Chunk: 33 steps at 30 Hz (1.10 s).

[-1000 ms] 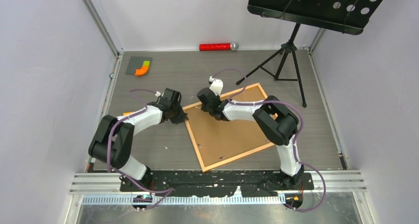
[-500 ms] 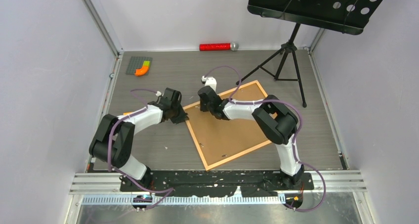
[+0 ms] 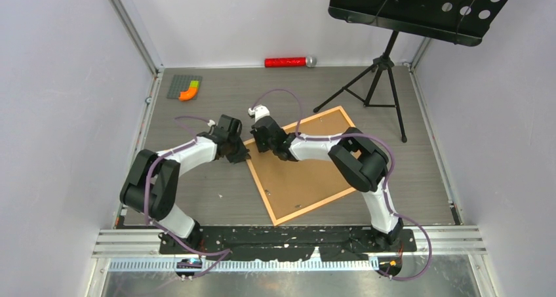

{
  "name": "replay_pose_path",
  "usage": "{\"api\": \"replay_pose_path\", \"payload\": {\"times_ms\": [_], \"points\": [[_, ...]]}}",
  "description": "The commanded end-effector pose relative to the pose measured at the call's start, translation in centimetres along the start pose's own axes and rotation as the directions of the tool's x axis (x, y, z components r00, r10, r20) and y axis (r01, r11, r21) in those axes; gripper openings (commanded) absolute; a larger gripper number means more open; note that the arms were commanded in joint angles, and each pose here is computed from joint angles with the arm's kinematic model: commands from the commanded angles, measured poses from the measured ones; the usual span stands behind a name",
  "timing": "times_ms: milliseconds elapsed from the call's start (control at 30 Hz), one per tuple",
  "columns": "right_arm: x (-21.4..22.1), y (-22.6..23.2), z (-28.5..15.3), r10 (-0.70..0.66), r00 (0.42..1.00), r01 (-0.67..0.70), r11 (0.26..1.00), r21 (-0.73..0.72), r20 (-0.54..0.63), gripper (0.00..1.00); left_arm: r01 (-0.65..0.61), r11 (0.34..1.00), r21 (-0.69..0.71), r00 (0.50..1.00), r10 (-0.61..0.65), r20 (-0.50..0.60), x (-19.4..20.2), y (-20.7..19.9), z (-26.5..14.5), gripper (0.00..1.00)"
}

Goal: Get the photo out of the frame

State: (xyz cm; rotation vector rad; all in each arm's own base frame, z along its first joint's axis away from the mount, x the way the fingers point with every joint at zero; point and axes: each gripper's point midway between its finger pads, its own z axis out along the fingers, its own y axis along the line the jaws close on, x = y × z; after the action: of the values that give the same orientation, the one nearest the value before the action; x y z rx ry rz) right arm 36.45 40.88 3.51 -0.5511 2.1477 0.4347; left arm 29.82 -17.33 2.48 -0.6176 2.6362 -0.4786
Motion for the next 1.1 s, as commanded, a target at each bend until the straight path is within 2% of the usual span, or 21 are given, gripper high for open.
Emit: {"api": "replay_pose_path", "payload": {"times_ms": [0,100,167,267,300,333,367,400,433,467,500,533,567,600,633,667,733,767,833,967,1067], "points": [[2.2,1.0,0.0,-0.075,0.995,0.071,0.996,-0.059,-0.063,0.08,-0.089,0.983,-0.160,0.963,0.044,-0.265,6.8,5.1,-0.2,0.00],[0.8,0.9,-0.2,-0.064,0.997,0.062,0.996,-0.058,-0.033,0.11,-0.093,0.982,-0.167,0.963,0.046,-0.266,6.8,5.3,-0.2,0.00],[-1.7,0.8,-0.9,-0.042,0.999,0.042,0.998,-0.054,0.016,0.13,-0.094,0.978,-0.185,0.963,0.043,-0.267,7.0,5.8,-0.2,0.00],[-6.4,-0.3,-2.7,0.008,0.992,-0.003,0.999,-0.044,0.127,0.17,-0.072,0.980,-0.184,0.968,0.024,-0.250,7.0,6.3,-0.4,0.00],[-9.1,-0.4,-4.3,0.032,0.980,-0.021,0.998,-0.054,0.197,0.21,-0.066,0.982,-0.179,0.969,0.021,-0.246,6.9,6.3,-0.6,0.00],[-9.3,-1.6,-5.0,0.040,0.976,-0.033,0.999,-0.034,0.216,0.23,-0.066,0.983,-0.174,0.970,0.022,-0.242,6.9,6.4,-0.8,0.00],[-12.1,-1.8,-7.1,0.056,0.952,-0.046,0.998,-0.042,0.300,0.28,-0.069,0.983,-0.168,0.971,0.027,-0.236,6.8,6.4,-1.0,0.00],[-11.5,-3.3,-7.9,0.059,0.949,-0.059,0.998,-0.009,0.309,0.33,-0.072,0.985,-0.159,0.973,0.035,-0.228,6.8,6.3,-1.3,0.00],[-14.3,-3.7,-10.5,0.080,0.912,-0.078,0.997,-0.022,0.401,0.45,-0.080,0.986,-0.148,0.974,0.045,-0.221,6.8,6.3,-1.7,0.00],[-12.9,-5.5,-11.0,0.083,0.914,-0.092,0.996,0.006,0.396,0.51,-0.092,0.987,-0.133,0.975,0.062,-0.213,6.7,6.2,-2.1,0.00],[-15.2,-6.0,-13.6,0.105,0.872,-0.112,0.994,-0.014,0.478,0.70,-0.107,0.987,-0.120,0.975,0.081,-0.205,6.6,6.2,-2.6,0.08],[-13.7,-7.9,-13.8,0.128,0.874,-0.148,0.989,0.006,0.470,0.92,-0.132,0.986,-0.103,0.974,0.110,-0.198,6.4,6.1,-3.1,0.22],[-15.2,-8.6,-16.0,0.153,0.836,-0.172,0.985,-0.014,0.528,0.98,-0.161,0.984,-0.074,0.971,0.144,-0.189,6.3,5.7,-3.7,0.37],[-13.7,-10.7,-16.3,0.195,0.833,-0.223,0.975,-0.008,0.518,0.97,-0.186,0.981,-0.054,0.969,0.174,-0.177,6.1,5.5,-4.5,0.51],[-14.4,-11.4,-18.0,0.229,0.801,-0.255,0.967,-0.032,0.553,0.97,-0.219,0.975,-0.030,0.965,0.212,-0.156,5.7,5.2,-5.3,0.63],[-13.1,-13.7,-18.3,0.279,0.787,-0.322,0.947,-0.021,0.550,0.96,-0.254,0.967,-0.004,0.959,0.251,-0.132,5.3,4.7,-6.2,0.72],[-12.8,-15.7,-20.9,0.319,0.744,-0.358,0.932,-0.053,0.587,0.96,-0.334,0.940,0.067,0.940,0.338,-0.051,3.7,2.9,-8.6,0.93],[-11.8,-16.5,-21.2,0.325,0.746,-0.363,0.930,-0.055,0.582,0.96,-0.384,0.916,0.116,0.922,0.387,-0.002,2.9,1.5,-9.5,0.99],[-11.0,-16.7,-22.4,0.300,0.755,-0.335,0.941,-0.051,0.583,0.96,-0.498,0.830,0.252,0.867,0.483,0.125,1.3,-2.3,-11.0,1.00],[-9.5,-17.0,-23.4,0.230,0.801,-0.284,0.959,0.013,0.552,0.96,-0.715,0.550,0.431,0.695,0.629,0.349,-1.1,-9.8,-12.5,1.00],[-8.8,-16.9,-24.0,0.199,0.832,-0.254,0.966,0.038,0.518,0.96,-0.764,0.444,0.468,0.619,0.708,0.339,-2.2,-12.9,-11.2,1.00]]}}
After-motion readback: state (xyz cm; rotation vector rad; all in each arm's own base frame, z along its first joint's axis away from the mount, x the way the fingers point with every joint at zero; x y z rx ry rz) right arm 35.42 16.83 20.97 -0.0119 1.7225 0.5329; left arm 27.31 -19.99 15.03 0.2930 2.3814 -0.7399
